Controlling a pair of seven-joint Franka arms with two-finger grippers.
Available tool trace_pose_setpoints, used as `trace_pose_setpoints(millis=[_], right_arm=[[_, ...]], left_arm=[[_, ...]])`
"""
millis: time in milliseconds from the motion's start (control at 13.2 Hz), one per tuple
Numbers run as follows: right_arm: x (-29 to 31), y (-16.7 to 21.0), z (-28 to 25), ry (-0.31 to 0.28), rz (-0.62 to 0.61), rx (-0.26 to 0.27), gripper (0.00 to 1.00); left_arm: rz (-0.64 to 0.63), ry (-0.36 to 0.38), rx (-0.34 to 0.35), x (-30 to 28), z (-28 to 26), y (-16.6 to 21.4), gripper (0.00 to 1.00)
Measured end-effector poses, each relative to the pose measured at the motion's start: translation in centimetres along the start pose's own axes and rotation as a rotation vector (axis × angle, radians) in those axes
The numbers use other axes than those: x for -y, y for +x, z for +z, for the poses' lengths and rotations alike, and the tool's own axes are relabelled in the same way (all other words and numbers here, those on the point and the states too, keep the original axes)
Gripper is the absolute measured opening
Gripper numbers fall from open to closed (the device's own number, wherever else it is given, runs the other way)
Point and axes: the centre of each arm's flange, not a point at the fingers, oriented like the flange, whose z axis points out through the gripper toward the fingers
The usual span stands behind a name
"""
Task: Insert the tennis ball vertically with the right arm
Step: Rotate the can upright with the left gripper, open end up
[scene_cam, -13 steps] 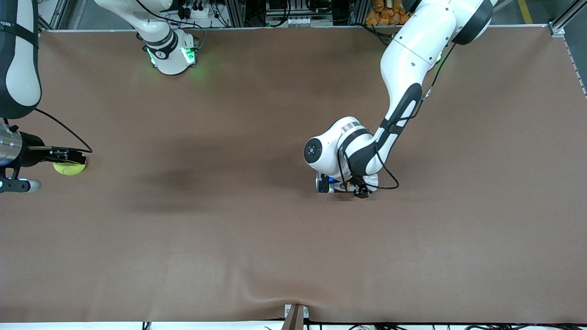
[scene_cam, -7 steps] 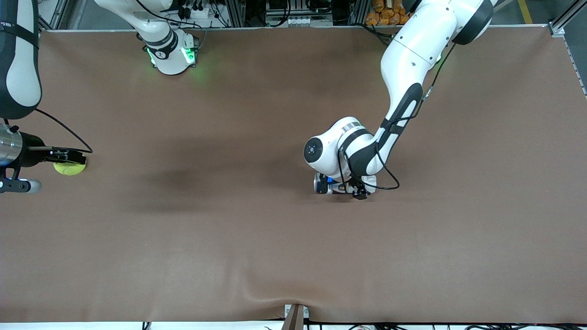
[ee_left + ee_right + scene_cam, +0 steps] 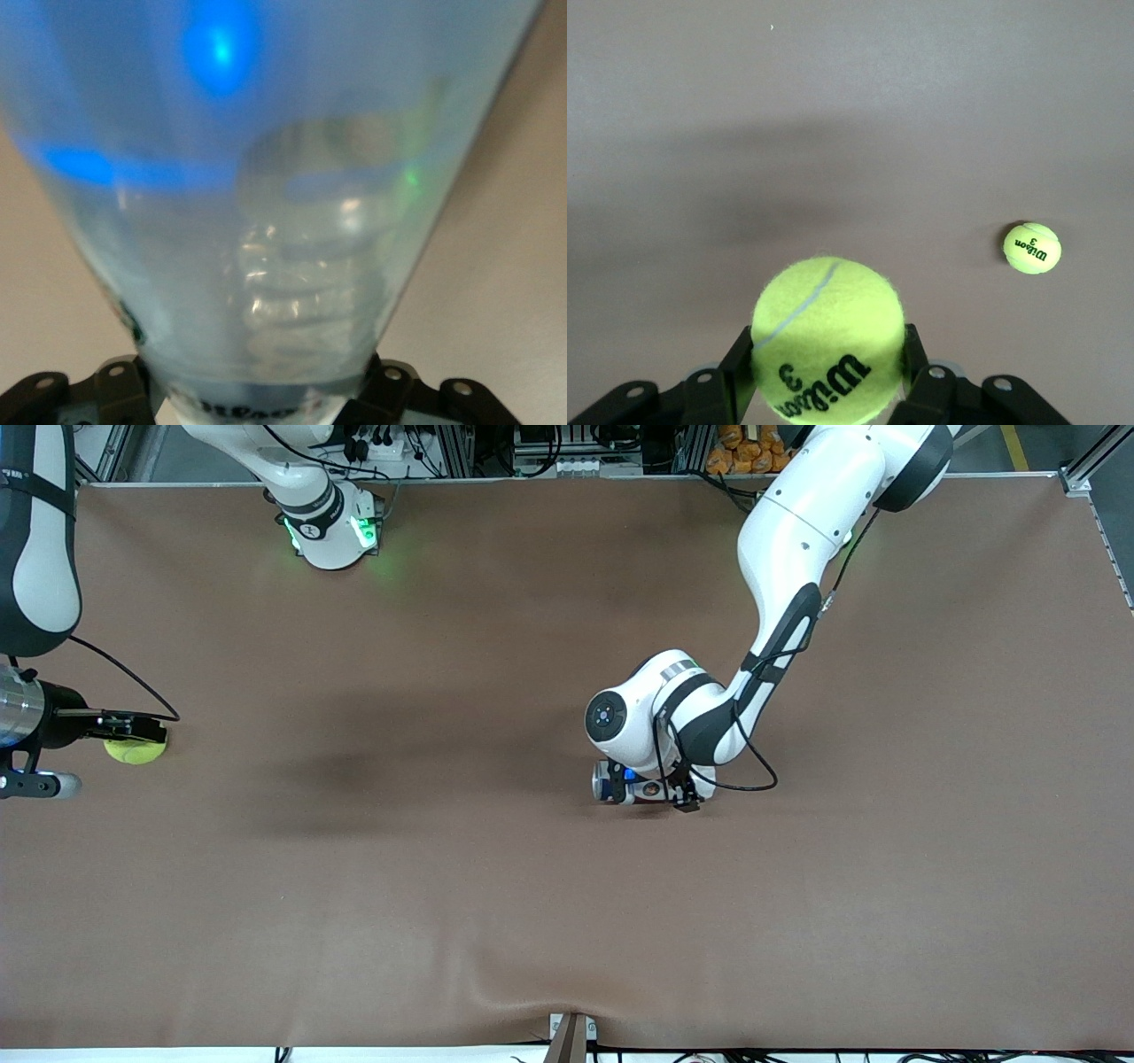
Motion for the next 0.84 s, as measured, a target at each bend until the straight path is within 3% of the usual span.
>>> trace_pose_setpoints(millis=[608, 836], right_arm=[[0.0, 0.0, 0.0, 0.0, 0.001, 0.0, 0.67], [0.0, 0.0, 0.0, 0.0, 0.001, 0.001, 0.67]], left_arm=[[-0.052, 0.015, -0.233, 0.9, -4.0, 1.8, 0.79], [-0.095, 0.027, -0.396, 1.5, -5.8, 2.8, 0.79]])
